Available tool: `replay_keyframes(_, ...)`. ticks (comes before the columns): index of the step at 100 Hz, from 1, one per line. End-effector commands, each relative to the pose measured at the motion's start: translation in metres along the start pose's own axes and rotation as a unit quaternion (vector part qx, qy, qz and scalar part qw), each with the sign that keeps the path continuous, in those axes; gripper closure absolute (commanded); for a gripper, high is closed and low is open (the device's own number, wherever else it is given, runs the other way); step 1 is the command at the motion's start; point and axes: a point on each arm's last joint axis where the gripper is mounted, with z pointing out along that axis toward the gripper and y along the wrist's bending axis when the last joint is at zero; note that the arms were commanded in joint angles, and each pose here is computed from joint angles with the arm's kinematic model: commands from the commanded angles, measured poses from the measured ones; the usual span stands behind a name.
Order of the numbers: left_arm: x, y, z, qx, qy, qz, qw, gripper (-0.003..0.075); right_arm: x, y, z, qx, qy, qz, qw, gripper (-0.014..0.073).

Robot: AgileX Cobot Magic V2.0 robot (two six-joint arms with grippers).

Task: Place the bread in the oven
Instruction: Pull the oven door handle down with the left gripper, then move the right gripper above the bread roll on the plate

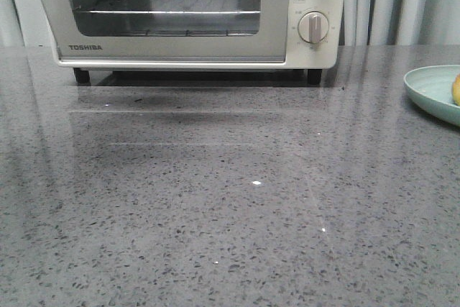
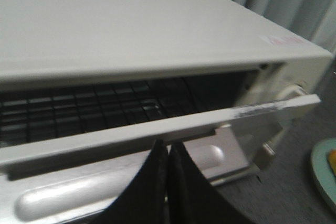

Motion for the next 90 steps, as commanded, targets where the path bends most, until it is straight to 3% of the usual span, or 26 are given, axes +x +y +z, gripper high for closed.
replay_keyframes(1,0.01,-0.01,-0.02,0.018,0.022,-0.014,1.0,0.0741,-0.006,0.003,-0.004,-0.004,0.0,-0.001,1.0,0.067)
replay_keyframes(23,0.009,-0.026,-0.085,0.066,-0.006,-0.026,0.997,0.0742,0.002,0.003,-0.005,-0.005,0.042,-0.001,0.999,0.067)
replay_keyframes(59,-0.027,-0.025,-0.197,0.117,-0.097,0.008,0.988,0.0742,-0.007,0.002,-0.001,-0.004,0.01,0.001,1.0,0.0656)
replay_keyframes(68,-0.029,-0.023,-0.22,0.123,-0.117,0.016,0.985,0.0742,-0.012,0.001,0.007,-0.002,0.019,0.005,1.0,0.0564)
replay_keyframes(83,-0.028,-0.019,-0.249,0.131,-0.134,0.02,0.982,0.0742,-0.022,-0.003,0.026,0.004,0.041,0.014,0.999,0.0265)
replay_keyframes(90,-0.027,-0.018,-0.258,0.134,-0.139,0.022,0.981,0.0742,-0.027,-0.005,0.036,0.007,0.047,0.018,0.999,0.0185)
